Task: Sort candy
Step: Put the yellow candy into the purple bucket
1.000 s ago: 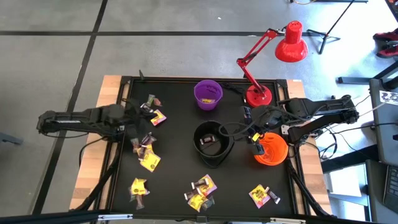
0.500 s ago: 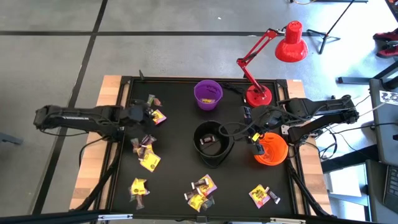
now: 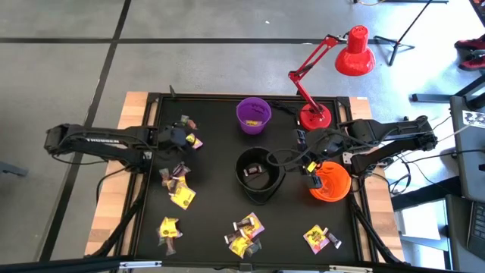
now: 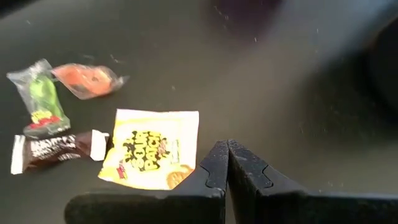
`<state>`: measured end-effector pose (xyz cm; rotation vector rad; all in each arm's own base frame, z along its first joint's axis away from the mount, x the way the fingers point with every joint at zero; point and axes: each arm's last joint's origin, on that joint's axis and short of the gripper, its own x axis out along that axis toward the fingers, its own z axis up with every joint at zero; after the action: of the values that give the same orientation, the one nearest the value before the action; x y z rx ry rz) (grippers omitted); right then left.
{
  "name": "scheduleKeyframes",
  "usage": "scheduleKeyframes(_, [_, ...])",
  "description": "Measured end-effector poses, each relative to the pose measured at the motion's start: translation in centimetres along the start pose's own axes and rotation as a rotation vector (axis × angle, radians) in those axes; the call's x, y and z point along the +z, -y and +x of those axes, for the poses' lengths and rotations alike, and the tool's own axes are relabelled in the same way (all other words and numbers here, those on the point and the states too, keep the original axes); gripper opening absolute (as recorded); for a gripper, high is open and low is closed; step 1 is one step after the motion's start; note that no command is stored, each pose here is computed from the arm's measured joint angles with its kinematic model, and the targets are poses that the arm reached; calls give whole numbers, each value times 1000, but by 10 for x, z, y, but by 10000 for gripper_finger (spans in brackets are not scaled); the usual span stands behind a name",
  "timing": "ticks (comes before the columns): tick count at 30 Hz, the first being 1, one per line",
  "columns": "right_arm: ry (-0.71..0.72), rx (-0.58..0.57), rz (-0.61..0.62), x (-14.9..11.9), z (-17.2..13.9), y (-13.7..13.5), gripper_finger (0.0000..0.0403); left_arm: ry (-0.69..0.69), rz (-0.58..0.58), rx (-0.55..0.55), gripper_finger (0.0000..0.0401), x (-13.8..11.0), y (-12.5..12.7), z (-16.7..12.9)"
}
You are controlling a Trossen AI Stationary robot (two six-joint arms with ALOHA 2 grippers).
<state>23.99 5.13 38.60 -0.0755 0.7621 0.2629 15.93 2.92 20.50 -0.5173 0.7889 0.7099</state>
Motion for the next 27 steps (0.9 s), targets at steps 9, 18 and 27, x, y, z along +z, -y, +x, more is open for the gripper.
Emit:
scheduleKeyframes(9, [0, 0, 0, 0, 0, 0, 117, -138, 47, -3, 0, -2, 0, 18])
scheduleKeyframes(18, [0, 0, 0, 0, 0, 0, 117, -131, -84, 28, 0, 0, -2, 21])
scheduleKeyframes(27, [1, 0, 0, 0, 0, 0, 117, -81, -228, -14, 0, 5, 3, 22])
